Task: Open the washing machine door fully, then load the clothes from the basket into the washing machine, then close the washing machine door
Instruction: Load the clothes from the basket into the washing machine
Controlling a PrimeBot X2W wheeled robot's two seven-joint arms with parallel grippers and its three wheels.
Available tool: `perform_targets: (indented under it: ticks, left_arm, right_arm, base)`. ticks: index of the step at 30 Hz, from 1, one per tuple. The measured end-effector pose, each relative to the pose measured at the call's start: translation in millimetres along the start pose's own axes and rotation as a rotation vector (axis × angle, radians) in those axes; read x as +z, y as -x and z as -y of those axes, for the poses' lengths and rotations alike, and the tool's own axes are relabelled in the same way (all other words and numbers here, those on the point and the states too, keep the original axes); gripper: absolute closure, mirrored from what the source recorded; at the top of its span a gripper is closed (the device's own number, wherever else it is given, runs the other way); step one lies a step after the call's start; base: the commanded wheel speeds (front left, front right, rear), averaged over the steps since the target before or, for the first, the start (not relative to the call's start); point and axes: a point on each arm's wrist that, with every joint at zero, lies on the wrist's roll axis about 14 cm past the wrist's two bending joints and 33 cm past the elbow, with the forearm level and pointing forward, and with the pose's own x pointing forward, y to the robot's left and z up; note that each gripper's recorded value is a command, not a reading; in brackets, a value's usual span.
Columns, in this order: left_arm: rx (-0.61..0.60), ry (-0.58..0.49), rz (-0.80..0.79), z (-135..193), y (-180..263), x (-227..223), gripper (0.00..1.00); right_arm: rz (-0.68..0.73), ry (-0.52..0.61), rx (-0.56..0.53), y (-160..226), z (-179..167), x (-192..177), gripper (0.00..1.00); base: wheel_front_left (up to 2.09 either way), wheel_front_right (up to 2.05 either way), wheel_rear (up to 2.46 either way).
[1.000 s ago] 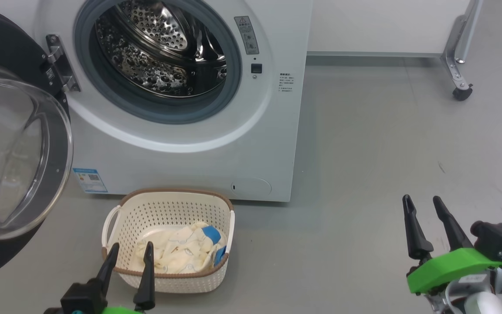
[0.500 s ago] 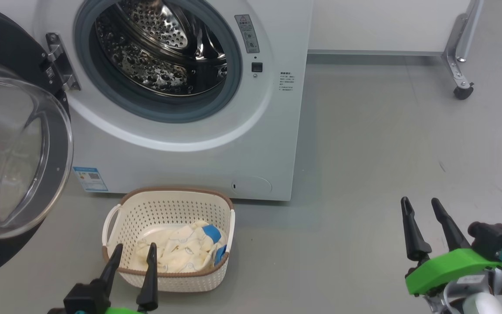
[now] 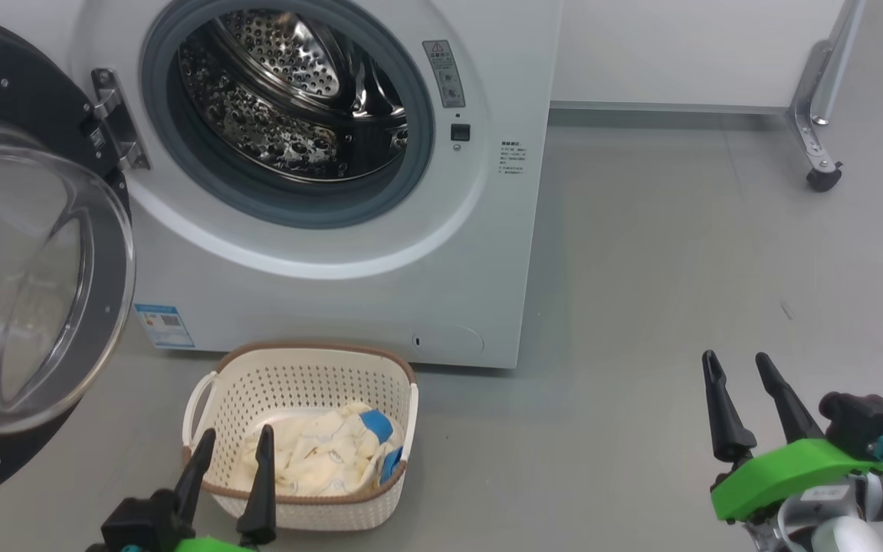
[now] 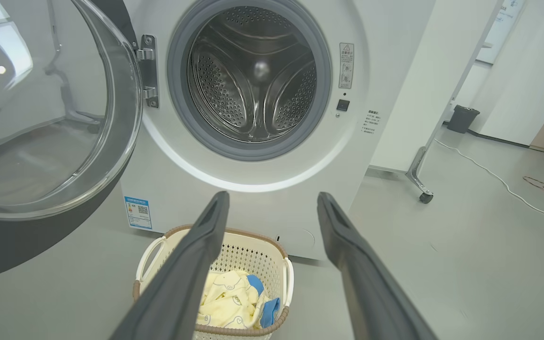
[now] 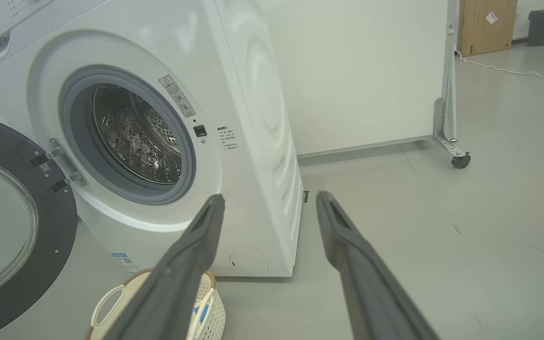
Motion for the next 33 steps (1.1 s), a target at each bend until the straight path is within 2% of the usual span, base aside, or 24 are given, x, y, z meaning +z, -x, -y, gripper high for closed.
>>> perform_targets:
  ticks: [5,14,33]
  left_arm:
    - [0.034,-0.05,0.013,-7.5,0.1,4.7,0.0]
    - [0.035,-0.06,0.013,-8.2,-1.4,4.6,0.0]
    - [0.042,-0.059,-0.023,-10.4,0.3,-7.4,0.0]
  right_arm:
    - [-0.005,0.0,0.003,-1.2,-0.9,-1.5,0.0]
    - [-0.02,-0.003,0.002,-3.9,-0.1,-6.5,0.0]
    - [-0.04,-0.007,0.006,-8.1,-1.1,-13.4,0.0]
  base:
    - [1.98,-1.98,0.0]
    - [1.32,-1.32,0.0]
    - [0.1,-0.1,0.0]
